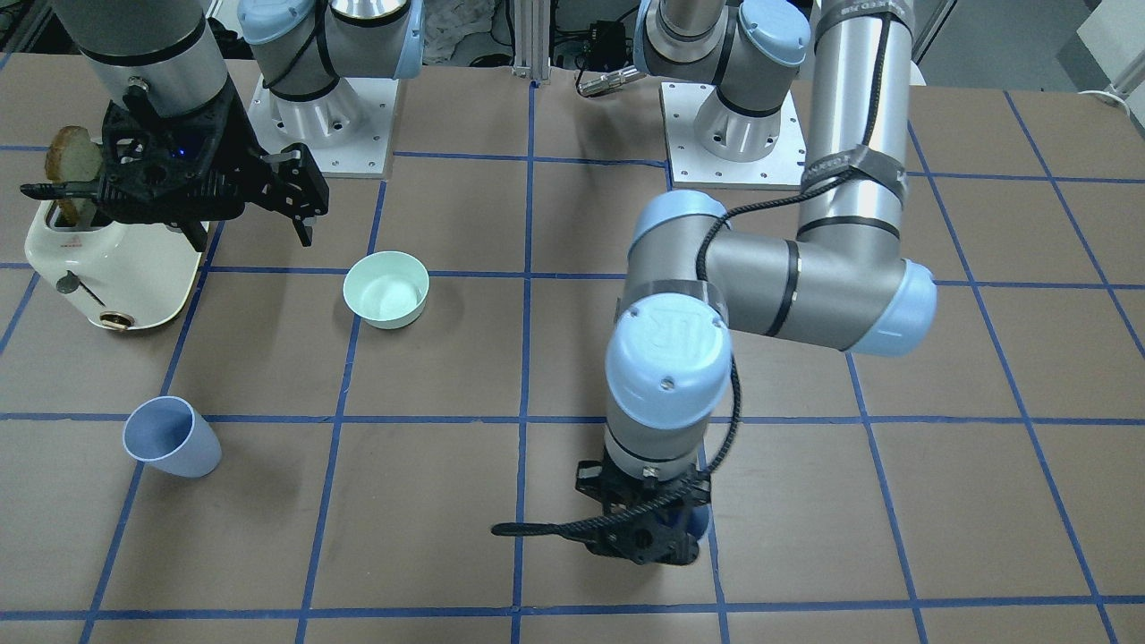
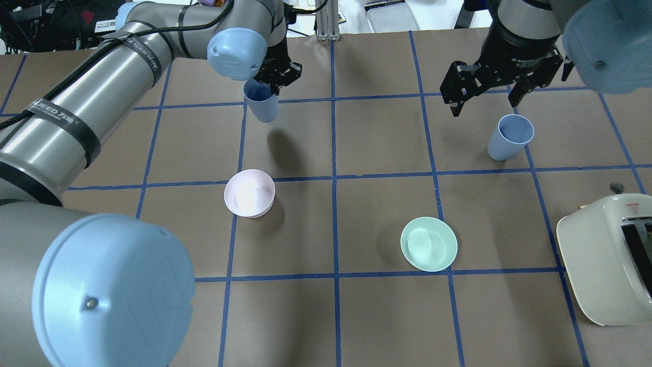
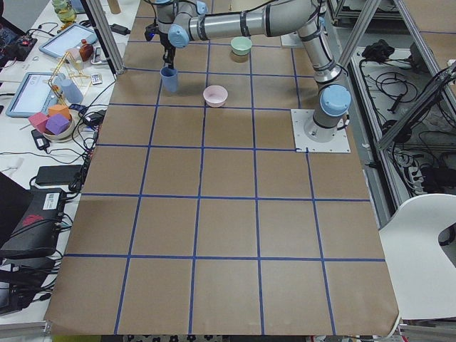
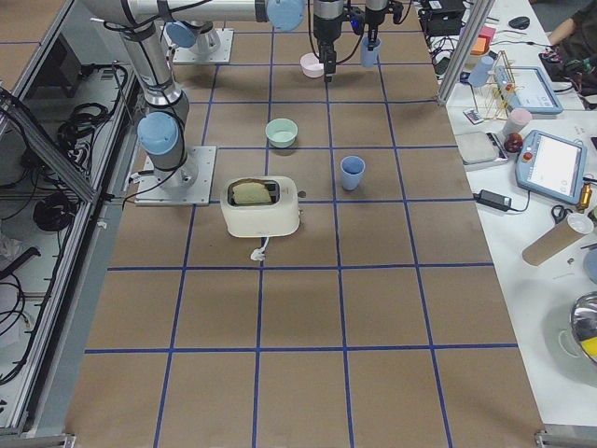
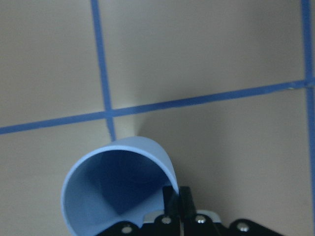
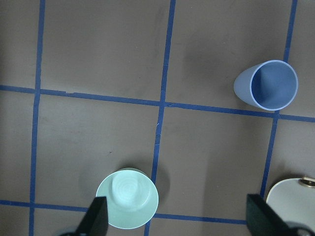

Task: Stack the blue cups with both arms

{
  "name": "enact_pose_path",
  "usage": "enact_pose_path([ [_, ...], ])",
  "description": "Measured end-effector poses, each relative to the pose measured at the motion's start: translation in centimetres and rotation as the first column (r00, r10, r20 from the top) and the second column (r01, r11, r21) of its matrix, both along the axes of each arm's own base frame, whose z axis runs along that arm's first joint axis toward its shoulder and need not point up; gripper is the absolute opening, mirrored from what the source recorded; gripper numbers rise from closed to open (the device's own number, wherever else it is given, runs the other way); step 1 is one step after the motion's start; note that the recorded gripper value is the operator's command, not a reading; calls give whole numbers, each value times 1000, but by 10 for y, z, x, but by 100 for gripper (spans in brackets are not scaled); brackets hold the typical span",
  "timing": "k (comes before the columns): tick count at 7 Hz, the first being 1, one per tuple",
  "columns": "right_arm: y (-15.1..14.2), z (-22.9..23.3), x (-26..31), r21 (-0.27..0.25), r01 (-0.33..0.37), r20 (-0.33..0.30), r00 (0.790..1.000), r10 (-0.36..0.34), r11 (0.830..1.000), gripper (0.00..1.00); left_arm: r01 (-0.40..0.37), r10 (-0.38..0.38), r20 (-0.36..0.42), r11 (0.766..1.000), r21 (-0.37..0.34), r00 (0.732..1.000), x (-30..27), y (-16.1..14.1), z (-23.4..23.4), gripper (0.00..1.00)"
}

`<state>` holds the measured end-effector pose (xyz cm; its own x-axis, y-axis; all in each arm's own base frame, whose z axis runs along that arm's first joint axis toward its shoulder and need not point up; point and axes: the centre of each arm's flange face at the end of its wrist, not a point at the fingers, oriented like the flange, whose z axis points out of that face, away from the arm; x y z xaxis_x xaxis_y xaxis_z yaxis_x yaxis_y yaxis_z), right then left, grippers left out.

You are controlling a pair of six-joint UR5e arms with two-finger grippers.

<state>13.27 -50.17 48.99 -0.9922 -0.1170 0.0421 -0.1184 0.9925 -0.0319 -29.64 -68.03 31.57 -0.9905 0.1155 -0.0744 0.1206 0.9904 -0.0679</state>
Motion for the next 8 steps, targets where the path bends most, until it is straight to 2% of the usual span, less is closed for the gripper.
enact_pose_path([
  [1, -1, 0, -5, 1, 4, 0, 1000, -4, 1000, 100, -38, 39, -28, 999, 35, 999, -43, 27, -4, 0],
  [3, -3, -1, -14, 7, 17, 0, 1000, -17, 1000, 100, -96, 101, -25, 985, 140, 995, -95, 94, -24, 0],
  [5, -3, -1, -16, 9, 20, 0, 1000, -20, 1000, 100, -165, 175, -28, 962, 219, 984, -101, 148, -37, 0],
  [7, -3, 0, -16, 7, 21, 0, 1000, -21, 1000, 100, -173, 185, -28, 955, 239, 982, -114, 178, -38, 0],
  [8, -3, 1, -16, 6, 20, 0, 1000, -20, 1000, 100, -172, 183, -23, 955, 241, 983, -118, 184, -40, 75],
])
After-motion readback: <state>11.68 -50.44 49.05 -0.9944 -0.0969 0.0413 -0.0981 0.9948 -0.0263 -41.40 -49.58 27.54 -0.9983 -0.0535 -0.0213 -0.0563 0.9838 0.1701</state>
